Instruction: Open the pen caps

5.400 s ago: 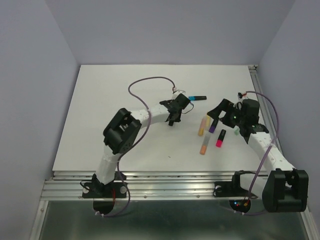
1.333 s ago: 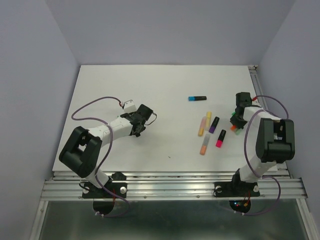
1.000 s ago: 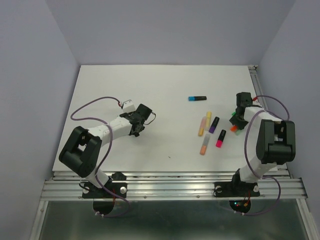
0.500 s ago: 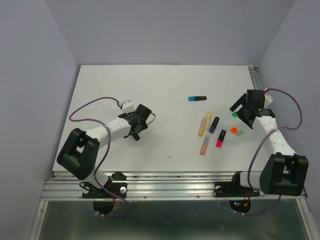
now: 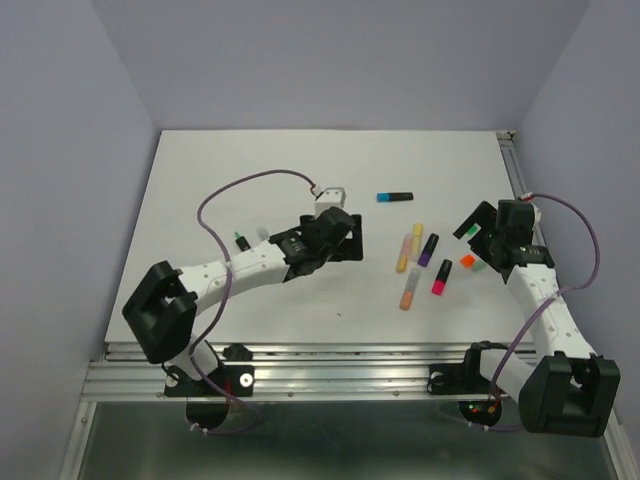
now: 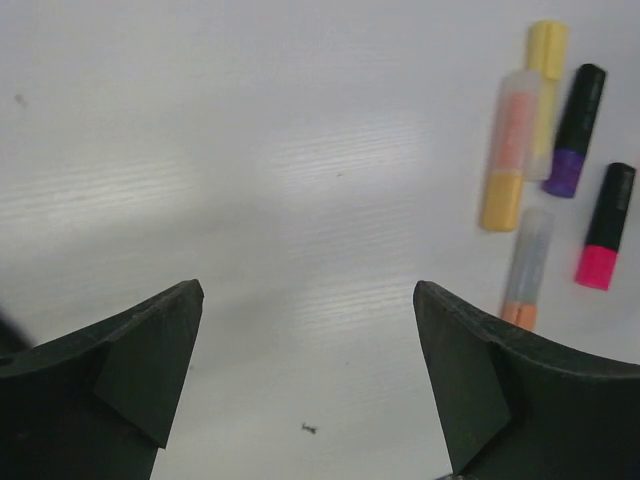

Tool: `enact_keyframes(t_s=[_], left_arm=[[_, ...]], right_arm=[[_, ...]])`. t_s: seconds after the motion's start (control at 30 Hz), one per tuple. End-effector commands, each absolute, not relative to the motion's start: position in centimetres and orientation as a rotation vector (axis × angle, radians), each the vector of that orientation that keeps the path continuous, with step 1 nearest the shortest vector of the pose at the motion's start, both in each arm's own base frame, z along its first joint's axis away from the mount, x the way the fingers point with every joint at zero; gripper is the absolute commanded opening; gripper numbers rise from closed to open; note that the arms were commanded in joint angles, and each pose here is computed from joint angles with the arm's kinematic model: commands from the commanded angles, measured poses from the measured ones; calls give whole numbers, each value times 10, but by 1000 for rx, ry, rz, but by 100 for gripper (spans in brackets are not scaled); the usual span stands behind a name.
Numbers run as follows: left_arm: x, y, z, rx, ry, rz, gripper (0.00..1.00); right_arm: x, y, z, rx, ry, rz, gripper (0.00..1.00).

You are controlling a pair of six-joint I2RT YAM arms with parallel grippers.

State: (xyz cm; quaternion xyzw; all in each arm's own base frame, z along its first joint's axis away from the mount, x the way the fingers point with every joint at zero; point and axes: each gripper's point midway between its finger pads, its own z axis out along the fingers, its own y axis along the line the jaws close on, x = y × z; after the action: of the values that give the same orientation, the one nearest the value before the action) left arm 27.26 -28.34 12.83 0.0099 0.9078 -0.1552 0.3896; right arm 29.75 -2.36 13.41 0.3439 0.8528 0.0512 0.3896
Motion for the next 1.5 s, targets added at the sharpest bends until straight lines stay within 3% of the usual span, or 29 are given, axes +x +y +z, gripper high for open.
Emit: enact_keyframes(t_s=[0.0, 0.23, 0.53, 0.97, 1.47], left_arm=[[289, -352, 142, 231, 2243, -503, 99], [319, -438, 141, 349, 2244, -446, 99], [360, -477, 122, 380, 2224, -343, 99], [375, -488, 88, 427, 2292, -371, 90], [367, -490, 56, 535, 2339, -368, 87]], right_arm=[[306, -21, 142, 826, 2106, 175, 100], [304, -23, 136, 848, 2126, 153, 100], [302, -22, 126, 858, 2167, 148, 100], [300, -27, 125, 879, 2161, 114, 100], [301, -27, 120, 886, 2171, 111, 100]])
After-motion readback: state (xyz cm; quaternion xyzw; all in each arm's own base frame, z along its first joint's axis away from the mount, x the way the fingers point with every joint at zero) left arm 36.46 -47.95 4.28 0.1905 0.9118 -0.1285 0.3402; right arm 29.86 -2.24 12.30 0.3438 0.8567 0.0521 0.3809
